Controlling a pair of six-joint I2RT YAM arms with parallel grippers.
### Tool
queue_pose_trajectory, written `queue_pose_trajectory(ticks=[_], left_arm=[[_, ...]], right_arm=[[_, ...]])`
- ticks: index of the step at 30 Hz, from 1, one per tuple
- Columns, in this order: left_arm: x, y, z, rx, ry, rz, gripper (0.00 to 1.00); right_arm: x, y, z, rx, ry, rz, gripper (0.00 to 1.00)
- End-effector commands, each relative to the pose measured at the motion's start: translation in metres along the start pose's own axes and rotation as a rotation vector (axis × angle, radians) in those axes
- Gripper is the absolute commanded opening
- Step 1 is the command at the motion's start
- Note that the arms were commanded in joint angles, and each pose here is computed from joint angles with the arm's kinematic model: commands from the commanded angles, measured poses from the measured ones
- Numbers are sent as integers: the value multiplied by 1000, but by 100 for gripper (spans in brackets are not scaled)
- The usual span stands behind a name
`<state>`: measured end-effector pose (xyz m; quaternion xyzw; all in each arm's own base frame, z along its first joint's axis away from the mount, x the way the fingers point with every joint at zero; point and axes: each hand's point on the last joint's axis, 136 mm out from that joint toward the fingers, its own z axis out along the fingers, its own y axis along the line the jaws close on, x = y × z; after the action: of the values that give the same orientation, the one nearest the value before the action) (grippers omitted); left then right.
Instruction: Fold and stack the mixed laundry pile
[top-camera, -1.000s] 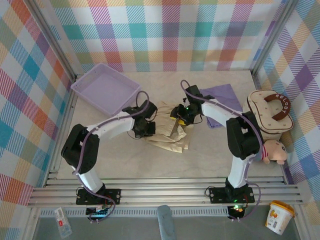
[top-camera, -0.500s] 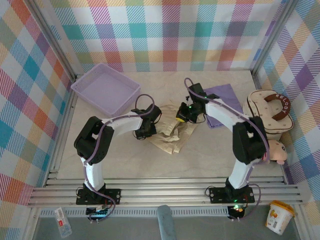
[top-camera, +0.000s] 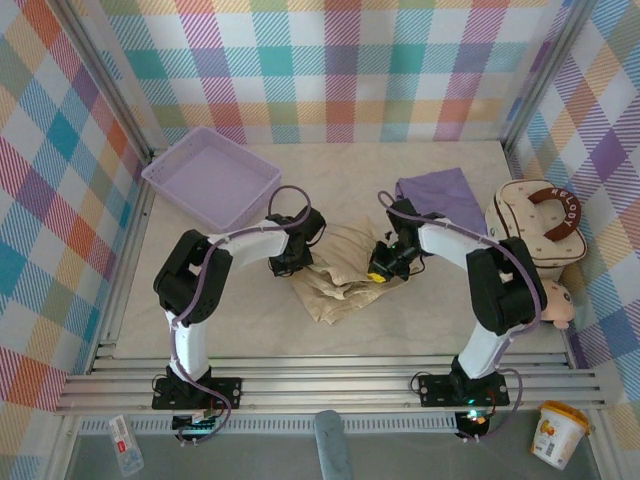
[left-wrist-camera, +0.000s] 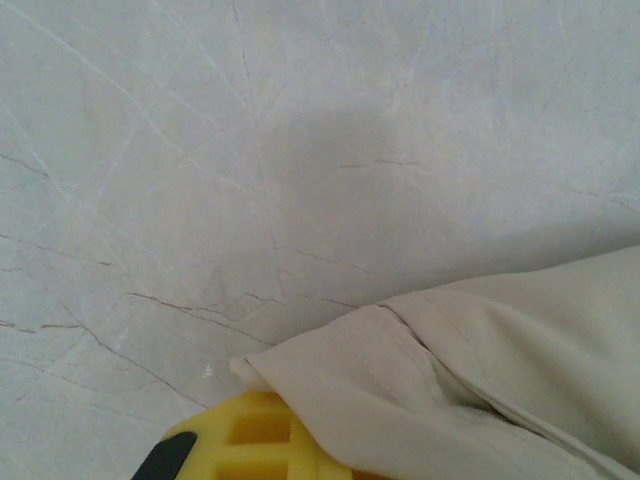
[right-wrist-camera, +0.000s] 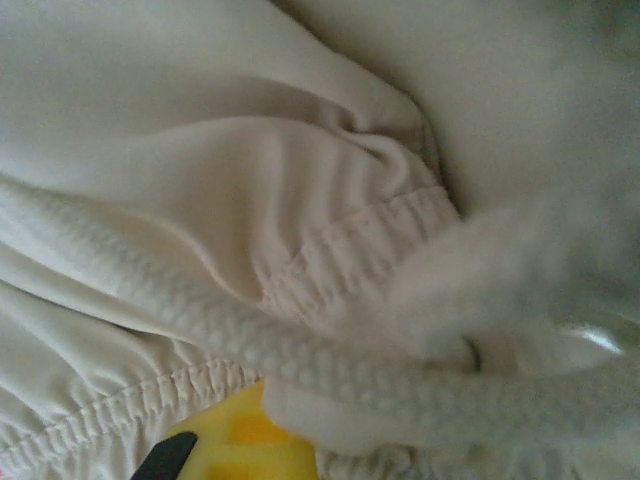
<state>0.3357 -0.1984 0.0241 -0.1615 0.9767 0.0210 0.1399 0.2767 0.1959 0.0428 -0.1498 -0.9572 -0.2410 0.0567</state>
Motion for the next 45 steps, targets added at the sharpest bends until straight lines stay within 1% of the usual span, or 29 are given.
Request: queue_pose_trajectory(ticks=[1,3,4,6,8,10,12,15,17,19,20,22,23,25,27,29,31,34,36,37,39,40,41,43,44,45], left_arm=[[-8,18,-5,-89,-24,18,0],[-12,12,-18,-56,-26,54,10],[-14,10,-28,-34,-26,69,15],[-12,9,-47,7,-11,105,22],[-9,11,-71,60,-4,130,22],[-7,9,-94,122,4,153,21],[-8,-2,-112,204,9,158,19],[-9,-43,-127,395,27,145,17],[-13,-72,-129,483,18,131,16],[-14,-101,-122,530,33,130,14],[-11,-110,-117,535,43,136,12],[2,-123,-94,516,108,153,8],[8,-122,-85,497,140,156,8],[29,-113,-63,453,216,184,7],[47,-94,-45,393,274,212,7],[63,-73,-27,323,313,237,6],[73,-53,-7,258,345,239,5],[71,-44,7,244,368,205,4],[56,-48,0,259,350,191,5],[44,-52,-9,273,326,190,6],[18,-61,-35,307,261,196,12],[5,-63,-49,322,229,199,18],[-7,-63,-61,336,199,198,27],[-24,-57,-78,337,160,187,50],[-28,-52,-83,332,155,177,57],[-29,-46,-85,327,159,165,60]], right_arm=[[20,-28,-1,131,75,-52,7],[20,-18,-11,100,50,-91,16],[19,-12,-20,86,26,-108,23],[17,3,-41,50,-24,-155,32],[13,18,-62,19,-82,-199,37],[8,36,-80,-21,-127,-235,40],[2,52,-89,-70,-147,-261,39],[-9,69,-87,-115,-141,-269,35],[-15,78,-82,-144,-128,-267,33],[-27,84,-72,-172,-140,-265,30],[-31,84,-66,-175,-139,-262,28],[-37,74,-50,-159,-106,-234,21],[-37,68,-43,-152,-90,-221,19],[-34,47,-28,-138,-62,-173,18],[-28,24,-15,-125,-45,-132,18],[-22,0,4,-111,-20,-97,18],[-17,-15,24,-118,14,-77,18],[-11,-23,45,-141,68,-53,17],[-12,-20,42,-148,64,-56,18],[-14,-16,35,-151,47,-65,20],[-18,-5,13,-145,-1,-102,28],[-21,1,2,-138,-29,-121,34],[-24,6,-12,-127,-60,-142,40],[-30,15,-31,-103,-104,-186,53],[-35,16,-40,-77,-134,-213,60],[-39,15,-45,-45,-157,-240,66]])
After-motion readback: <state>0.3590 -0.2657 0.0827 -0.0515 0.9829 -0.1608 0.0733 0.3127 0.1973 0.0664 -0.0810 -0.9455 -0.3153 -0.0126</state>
